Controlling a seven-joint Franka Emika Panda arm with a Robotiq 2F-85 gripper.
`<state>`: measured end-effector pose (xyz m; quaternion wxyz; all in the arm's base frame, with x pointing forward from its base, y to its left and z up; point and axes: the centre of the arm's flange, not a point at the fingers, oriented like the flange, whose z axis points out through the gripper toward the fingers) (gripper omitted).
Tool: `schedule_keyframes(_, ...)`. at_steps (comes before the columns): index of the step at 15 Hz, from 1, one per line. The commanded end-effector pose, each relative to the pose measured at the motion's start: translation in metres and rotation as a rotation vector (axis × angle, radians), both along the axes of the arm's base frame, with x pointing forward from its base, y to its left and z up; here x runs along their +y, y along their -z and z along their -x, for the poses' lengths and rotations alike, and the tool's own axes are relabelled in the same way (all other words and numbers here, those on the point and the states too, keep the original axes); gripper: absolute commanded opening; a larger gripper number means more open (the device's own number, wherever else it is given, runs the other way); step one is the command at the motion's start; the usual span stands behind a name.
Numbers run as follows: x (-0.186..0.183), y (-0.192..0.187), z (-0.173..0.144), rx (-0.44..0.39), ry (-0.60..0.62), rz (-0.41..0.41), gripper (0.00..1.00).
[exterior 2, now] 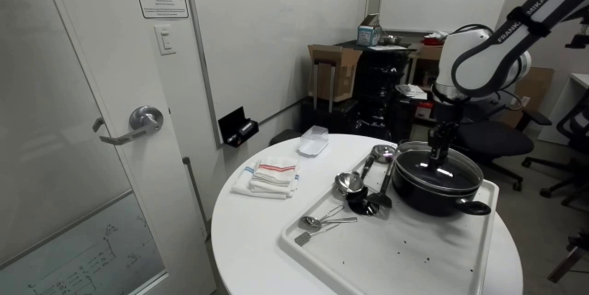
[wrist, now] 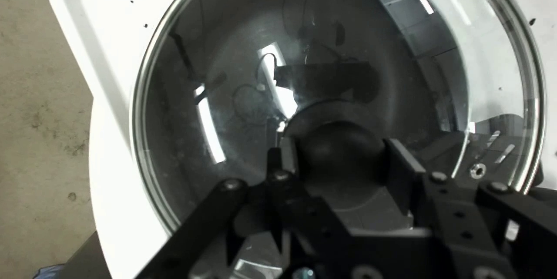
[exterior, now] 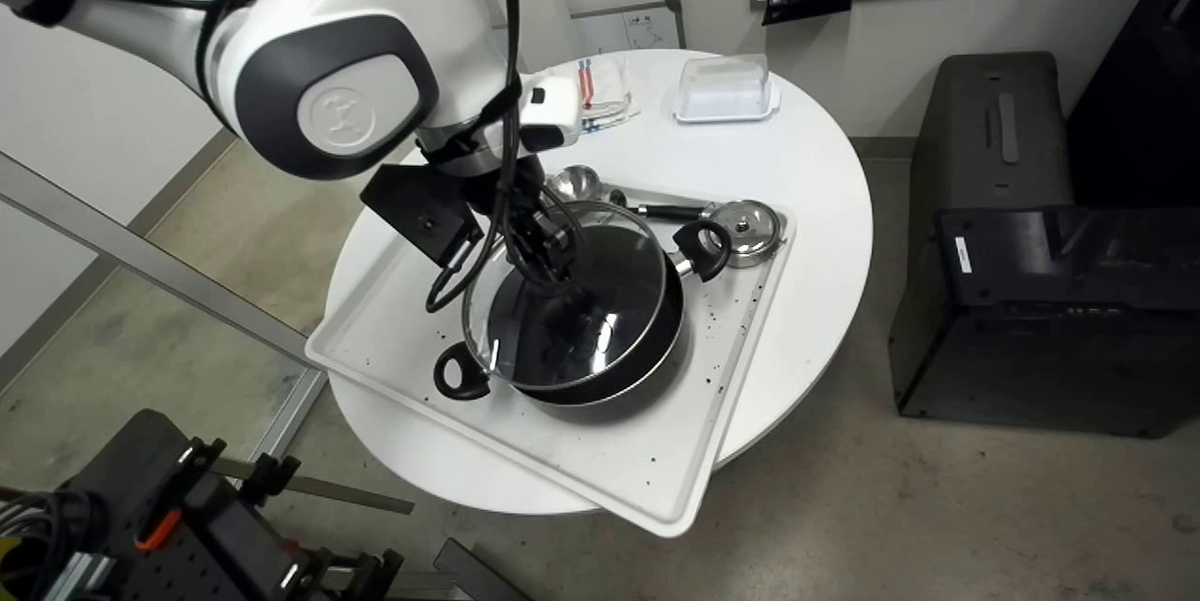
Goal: Remove the lid from the pot.
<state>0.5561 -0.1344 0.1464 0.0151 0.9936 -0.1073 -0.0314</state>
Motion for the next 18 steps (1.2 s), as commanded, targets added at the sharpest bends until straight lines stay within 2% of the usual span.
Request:
schedule_keyframes(1,0.022,-0.029,0.012,-0.02,-0.055,-0.01,0.26)
schedule_keyframes(8,0.089,-0.028,0.023,-0.01,-0.202,0.03,0.26)
schedule_keyframes(18,0.222,-0.001,0.055,-0.047,-0.491,0.125,0.26)
